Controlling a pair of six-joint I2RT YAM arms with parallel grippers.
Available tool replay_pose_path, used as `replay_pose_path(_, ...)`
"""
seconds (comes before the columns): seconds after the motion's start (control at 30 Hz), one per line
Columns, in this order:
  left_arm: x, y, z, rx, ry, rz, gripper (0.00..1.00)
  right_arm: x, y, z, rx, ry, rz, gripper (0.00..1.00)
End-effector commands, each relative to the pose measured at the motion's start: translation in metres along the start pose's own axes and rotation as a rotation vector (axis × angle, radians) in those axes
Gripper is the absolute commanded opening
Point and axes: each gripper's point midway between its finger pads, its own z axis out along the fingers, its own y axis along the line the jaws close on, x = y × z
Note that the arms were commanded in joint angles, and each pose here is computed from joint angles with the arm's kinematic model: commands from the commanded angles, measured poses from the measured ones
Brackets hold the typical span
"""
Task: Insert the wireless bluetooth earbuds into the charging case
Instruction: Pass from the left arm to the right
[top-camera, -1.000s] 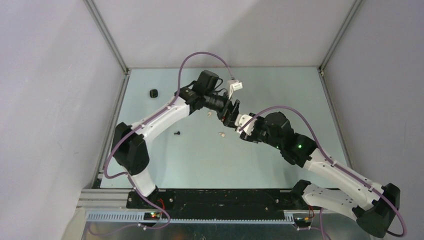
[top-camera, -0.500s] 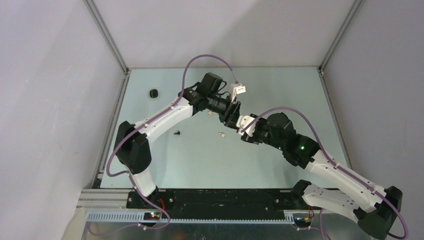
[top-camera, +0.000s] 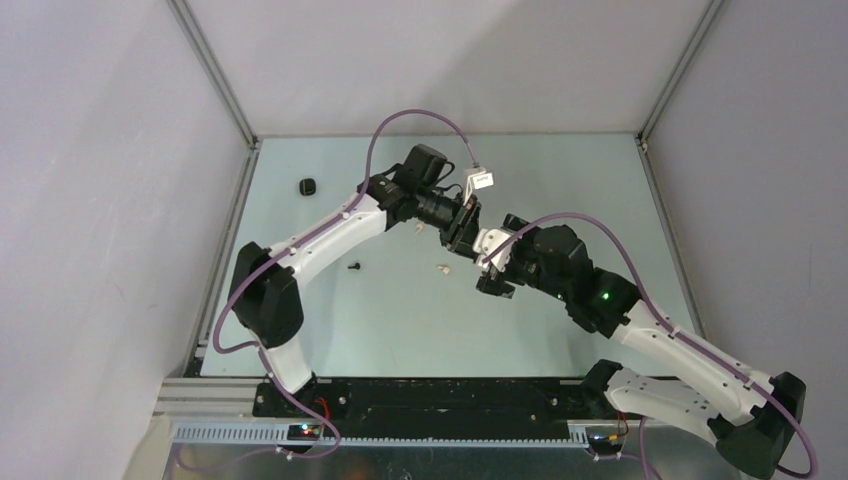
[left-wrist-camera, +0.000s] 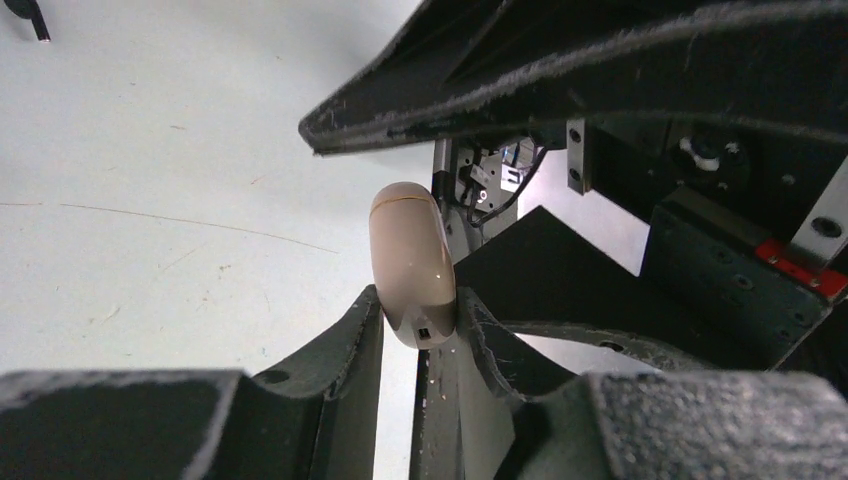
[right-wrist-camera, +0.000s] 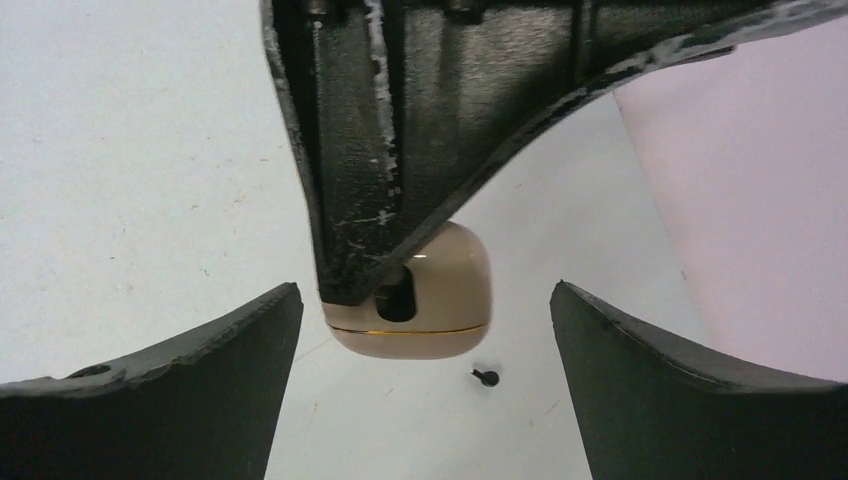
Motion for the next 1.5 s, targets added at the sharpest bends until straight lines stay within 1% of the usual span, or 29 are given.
replay_pose_path(0.0, -0.013, -0.024, -0.011, 0.047, -0.024, 0.095, 0.11, -0.033, -0.034, -0.022, 0.072, -0.086, 0.054, 0.99)
replay_pose_path(0.1, -0.017, -0.026, -0.023, 0.031, -0.044, 0.136, 0.12, -0.049, -0.045, -0.044, 0.027, -0.152, 0.122, 0.99)
replay_pose_path(0.13, -0.018, -0.030, -0.028, 0.026, -0.055, 0.149, 0.13, -0.059, -0.052, -0.055, 0.015, -0.198, 0.138, 0.99)
replay_pose_path(0.17, -0.019, -0.029, -0.033, 0.015, -0.063, 0.160, 0.13, -0.060, -0.052, -0.060, -0.003, -0.200, 0.171, 0.99)
replay_pose_path(0.2, -0.021, -0.033, -0.038, 0.009, -0.074, 0.174, 0.14, -0.069, -0.057, -0.068, -0.020, -0.233, 0.207, 1.00)
replay_pose_path(0.23, -0.022, -0.032, -0.043, 0.000, -0.083, 0.182, 0.16, -0.075, -0.051, -0.072, -0.072, -0.262, 0.227, 1.00)
replay_pose_path(0.3, -0.022, -0.036, -0.052, -0.009, -0.104, 0.196, 0.17, -0.080, -0.056, -0.076, -0.098, -0.297, 0.296, 0.99)
replay_pose_path(0.37, -0.023, -0.042, -0.059, -0.010, -0.133, 0.208, 0.17, -0.087, -0.053, -0.075, -0.149, -0.329, 0.363, 0.99)
replay_pose_path(0.4, -0.025, -0.049, -0.065, -0.010, -0.152, 0.224, 0.17, -0.087, -0.051, -0.071, -0.173, -0.329, 0.421, 1.00)
replay_pose_path(0.43, -0.023, -0.048, -0.064, -0.008, -0.167, 0.221, 0.17, -0.092, -0.051, -0.071, -0.195, -0.352, 0.439, 0.99)
replay_pose_path(0.47, -0.030, -0.056, -0.069, -0.009, -0.206, 0.244, 0.18, -0.095, -0.052, -0.067, -0.216, -0.362, 0.493, 0.99)
replay_pose_path(0.5, -0.023, -0.053, -0.067, -0.012, -0.206, 0.222, 0.18, -0.098, -0.051, -0.068, -0.245, -0.377, 0.513, 0.99)
replay_pose_path(0.53, -0.029, -0.060, -0.071, -0.010, -0.241, 0.247, 0.18, -0.102, -0.052, -0.066, -0.265, -0.389, 0.556, 0.98)
replay_pose_path(0.6, -0.028, -0.065, -0.073, -0.003, -0.269, 0.248, 0.17, -0.108, -0.051, -0.065, -0.315, -0.415, 0.607, 0.97)
replay_pose_path(0.73, -0.028, -0.073, -0.075, 0.044, -0.305, 0.235, 0.17, -0.122, -0.041, -0.069, -0.462, -0.469, 0.663, 0.94)
replay_pose_path(0.87, -0.028, -0.076, -0.076, 0.084, -0.338, 0.198, 0.17, -0.126, -0.032, -0.068, -0.571, -0.485, 0.689, 0.88)
replay_pose_path(0.97, -0.030, -0.076, -0.077, 0.083, -0.361, 0.211, 0.17, -0.122, -0.023, -0.065, -0.620, -0.482, 0.725, 0.85)
replay_pose_path(1.03, -0.035, -0.078, -0.079, 0.088, -0.392, 0.231, 0.17, -0.121, -0.021, -0.063, -0.618, -0.516, 0.709, 0.83)
replay_pose_path(1.07, -0.033, -0.076, -0.079, 0.095, -0.396, 0.197, 0.17, -0.120, -0.021, -0.061, -0.614, -0.521, 0.712, 0.81)
replay_pose_path(1.1, -0.038, -0.079, -0.081, 0.104, -0.417, 0.219, 0.17, -0.115, -0.017, -0.058, -0.616, -0.512, 0.735, 0.81)
replay_pose_path(1.13, -0.036, -0.079, -0.081, 0.112, -0.419, 0.188, 0.17, -0.115, -0.019, -0.055, -0.595, -0.525, 0.728, 0.79)
replay_pose_path(1.33, -0.035, -0.079, -0.081, 0.129, -0.428, 0.186, 0.17, -0.098, -0.032, -0.033, -0.454, -0.493, 0.784, 0.79)
replay_pose_path(1.47, -0.035, -0.079, -0.080, 0.138, -0.435, 0.181, 0.17, -0.094, -0.036, -0.027, -0.430, -0.482, 0.807, 0.78)
